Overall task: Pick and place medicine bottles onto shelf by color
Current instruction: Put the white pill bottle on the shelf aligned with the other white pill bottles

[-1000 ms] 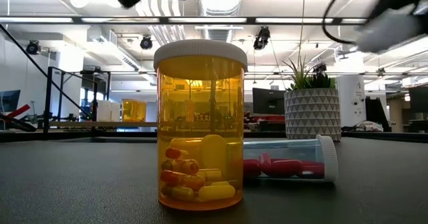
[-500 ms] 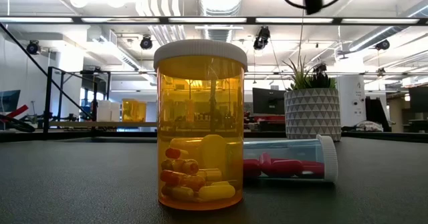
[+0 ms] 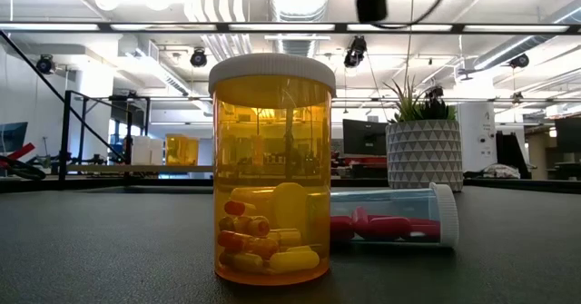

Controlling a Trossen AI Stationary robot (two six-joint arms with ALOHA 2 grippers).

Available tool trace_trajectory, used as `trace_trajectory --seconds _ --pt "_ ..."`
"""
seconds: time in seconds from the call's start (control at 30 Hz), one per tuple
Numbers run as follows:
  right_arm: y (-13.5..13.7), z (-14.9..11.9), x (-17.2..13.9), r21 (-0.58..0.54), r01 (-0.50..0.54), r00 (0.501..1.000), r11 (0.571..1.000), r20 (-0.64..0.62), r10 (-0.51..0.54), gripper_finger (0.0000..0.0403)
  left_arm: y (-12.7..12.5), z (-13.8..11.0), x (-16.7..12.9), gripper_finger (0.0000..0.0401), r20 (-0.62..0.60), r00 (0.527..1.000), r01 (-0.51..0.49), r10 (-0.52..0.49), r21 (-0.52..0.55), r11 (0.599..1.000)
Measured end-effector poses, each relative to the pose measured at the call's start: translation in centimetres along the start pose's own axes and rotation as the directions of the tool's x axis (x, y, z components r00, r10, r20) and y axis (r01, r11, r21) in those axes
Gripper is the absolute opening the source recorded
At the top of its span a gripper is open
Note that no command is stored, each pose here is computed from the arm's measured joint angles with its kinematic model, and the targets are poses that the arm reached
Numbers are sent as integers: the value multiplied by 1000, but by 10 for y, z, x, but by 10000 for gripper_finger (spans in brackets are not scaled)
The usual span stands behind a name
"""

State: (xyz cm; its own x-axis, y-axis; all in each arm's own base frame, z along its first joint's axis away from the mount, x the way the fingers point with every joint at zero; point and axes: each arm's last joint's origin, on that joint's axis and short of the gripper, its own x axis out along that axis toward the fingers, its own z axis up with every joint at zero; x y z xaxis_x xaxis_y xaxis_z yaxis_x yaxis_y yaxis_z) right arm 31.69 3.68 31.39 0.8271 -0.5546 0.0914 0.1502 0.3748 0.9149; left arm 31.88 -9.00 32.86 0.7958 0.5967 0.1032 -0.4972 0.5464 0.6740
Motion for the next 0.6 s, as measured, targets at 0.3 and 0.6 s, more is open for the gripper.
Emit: trace_trajectory --seconds 0.3,0.6 --pt "35 2 20 -199 52 996 979 -57 -65 144 7 -4 4 195 -115 988 -103 103 2 995" --pt "54 9 22 -258 62 996 964 -43 -75 145 10 -7 6 165 -150 980 -132 131 3 991"
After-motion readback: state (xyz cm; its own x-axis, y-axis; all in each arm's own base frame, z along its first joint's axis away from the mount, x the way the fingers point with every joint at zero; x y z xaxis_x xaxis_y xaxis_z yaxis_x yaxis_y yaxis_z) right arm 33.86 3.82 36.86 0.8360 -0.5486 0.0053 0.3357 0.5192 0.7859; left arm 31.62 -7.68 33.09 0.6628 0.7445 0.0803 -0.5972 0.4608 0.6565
